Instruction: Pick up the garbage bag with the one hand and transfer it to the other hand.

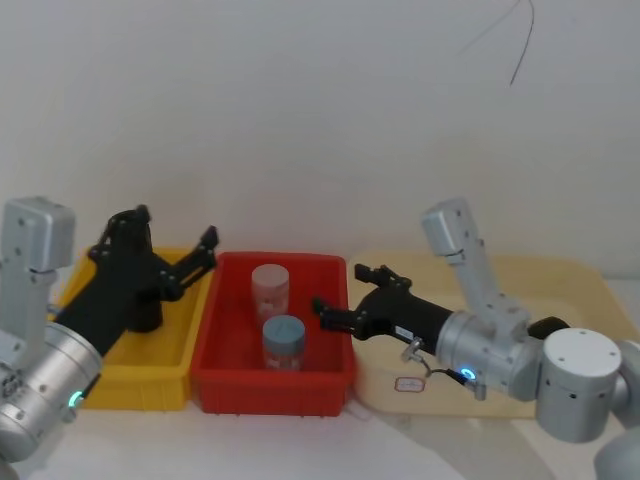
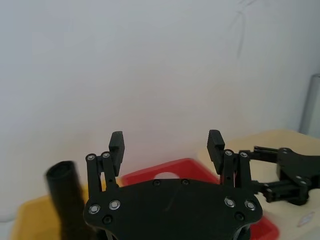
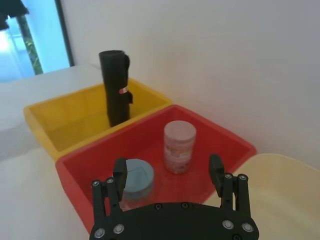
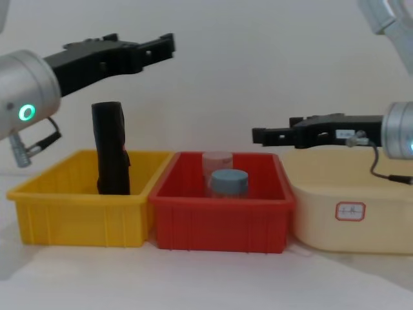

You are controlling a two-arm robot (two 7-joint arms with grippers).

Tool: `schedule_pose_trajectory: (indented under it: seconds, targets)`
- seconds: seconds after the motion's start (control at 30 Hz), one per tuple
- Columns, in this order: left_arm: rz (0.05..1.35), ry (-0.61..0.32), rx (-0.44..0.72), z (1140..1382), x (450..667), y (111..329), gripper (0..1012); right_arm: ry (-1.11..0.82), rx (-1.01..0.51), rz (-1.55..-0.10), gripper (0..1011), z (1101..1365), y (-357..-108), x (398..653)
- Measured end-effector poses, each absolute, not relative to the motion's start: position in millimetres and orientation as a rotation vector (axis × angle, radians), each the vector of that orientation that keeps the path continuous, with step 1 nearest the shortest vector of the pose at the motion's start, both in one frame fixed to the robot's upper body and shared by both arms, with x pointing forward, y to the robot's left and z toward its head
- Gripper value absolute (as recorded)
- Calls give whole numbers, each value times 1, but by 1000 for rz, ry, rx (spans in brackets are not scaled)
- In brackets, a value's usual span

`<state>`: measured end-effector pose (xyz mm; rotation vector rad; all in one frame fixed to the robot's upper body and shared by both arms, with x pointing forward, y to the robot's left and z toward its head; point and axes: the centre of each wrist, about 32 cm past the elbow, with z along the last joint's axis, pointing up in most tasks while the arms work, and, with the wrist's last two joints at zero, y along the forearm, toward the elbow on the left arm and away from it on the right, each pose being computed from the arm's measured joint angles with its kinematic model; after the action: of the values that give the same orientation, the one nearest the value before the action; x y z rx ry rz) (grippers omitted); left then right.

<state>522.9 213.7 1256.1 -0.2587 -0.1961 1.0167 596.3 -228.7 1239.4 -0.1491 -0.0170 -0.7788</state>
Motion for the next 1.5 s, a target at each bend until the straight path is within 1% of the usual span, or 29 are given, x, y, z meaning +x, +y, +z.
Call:
schedule_pose_trajectory:
  seconds: [0.07,0.27,0.53,0.83,1.5]
  targets:
    - [1044,-201,-257,1256,522,221,1000,-13,-157,-765,1001,1238,-225,600]
    - [1081,-208,-254,1257,520,230,1000,-10,-173,-738,1001,1238,-217,608]
    - [1107,-213,-252,1258,519,237,1000,-11,-188,-726,1001,1237,-212,612]
    - [1122,-216,-250,1258,518,241,1000,-15,-208,-714,1002,1236,-210,612]
    - [1135,-219,-249,1259,517,244,1000,-48,-306,-652,1001,1229,-198,604]
